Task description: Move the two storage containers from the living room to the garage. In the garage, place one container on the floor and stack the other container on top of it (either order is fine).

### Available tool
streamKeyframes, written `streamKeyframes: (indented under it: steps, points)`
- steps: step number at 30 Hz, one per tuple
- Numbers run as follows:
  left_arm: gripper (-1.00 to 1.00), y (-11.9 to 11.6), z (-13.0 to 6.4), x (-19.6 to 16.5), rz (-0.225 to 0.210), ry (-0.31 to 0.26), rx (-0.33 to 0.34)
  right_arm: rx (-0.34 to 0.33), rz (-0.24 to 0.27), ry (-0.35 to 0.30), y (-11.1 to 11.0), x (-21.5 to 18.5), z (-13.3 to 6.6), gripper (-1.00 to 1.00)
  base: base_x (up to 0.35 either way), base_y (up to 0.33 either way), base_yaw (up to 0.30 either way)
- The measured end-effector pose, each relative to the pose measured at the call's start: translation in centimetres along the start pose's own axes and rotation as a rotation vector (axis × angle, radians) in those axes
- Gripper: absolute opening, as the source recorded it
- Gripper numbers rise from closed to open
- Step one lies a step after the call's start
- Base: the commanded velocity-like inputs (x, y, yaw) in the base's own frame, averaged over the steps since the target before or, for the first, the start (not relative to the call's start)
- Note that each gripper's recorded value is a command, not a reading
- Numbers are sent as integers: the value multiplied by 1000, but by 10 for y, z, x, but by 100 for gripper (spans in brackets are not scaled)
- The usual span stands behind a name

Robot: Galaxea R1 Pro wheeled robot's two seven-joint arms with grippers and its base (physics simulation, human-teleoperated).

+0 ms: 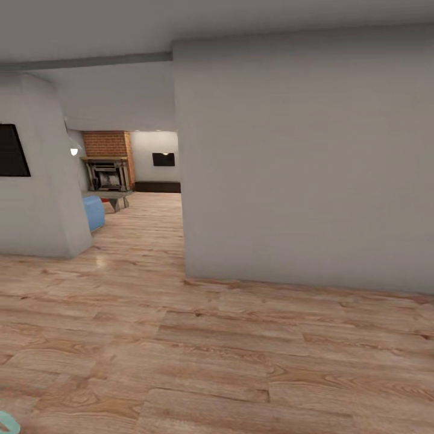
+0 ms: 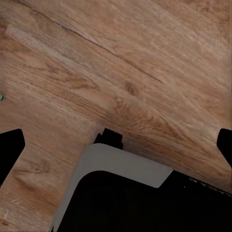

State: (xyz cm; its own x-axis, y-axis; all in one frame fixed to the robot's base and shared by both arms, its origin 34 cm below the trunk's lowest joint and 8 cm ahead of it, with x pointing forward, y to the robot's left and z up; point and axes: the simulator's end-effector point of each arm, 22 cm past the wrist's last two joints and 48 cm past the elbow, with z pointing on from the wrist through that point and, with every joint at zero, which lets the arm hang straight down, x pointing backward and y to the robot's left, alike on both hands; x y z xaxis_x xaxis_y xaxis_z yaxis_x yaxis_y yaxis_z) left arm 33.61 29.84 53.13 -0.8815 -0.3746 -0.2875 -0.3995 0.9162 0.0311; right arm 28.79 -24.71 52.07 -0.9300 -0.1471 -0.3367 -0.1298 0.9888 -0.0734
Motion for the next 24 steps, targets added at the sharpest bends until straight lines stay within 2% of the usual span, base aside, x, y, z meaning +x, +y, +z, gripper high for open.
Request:
streamKeyframes:
  steps: [24]
  points:
    - [100, 0, 0, 0, 0, -1, 0, 2, -29, -4, -2, -1, 0, 100, 322, 0, 4]
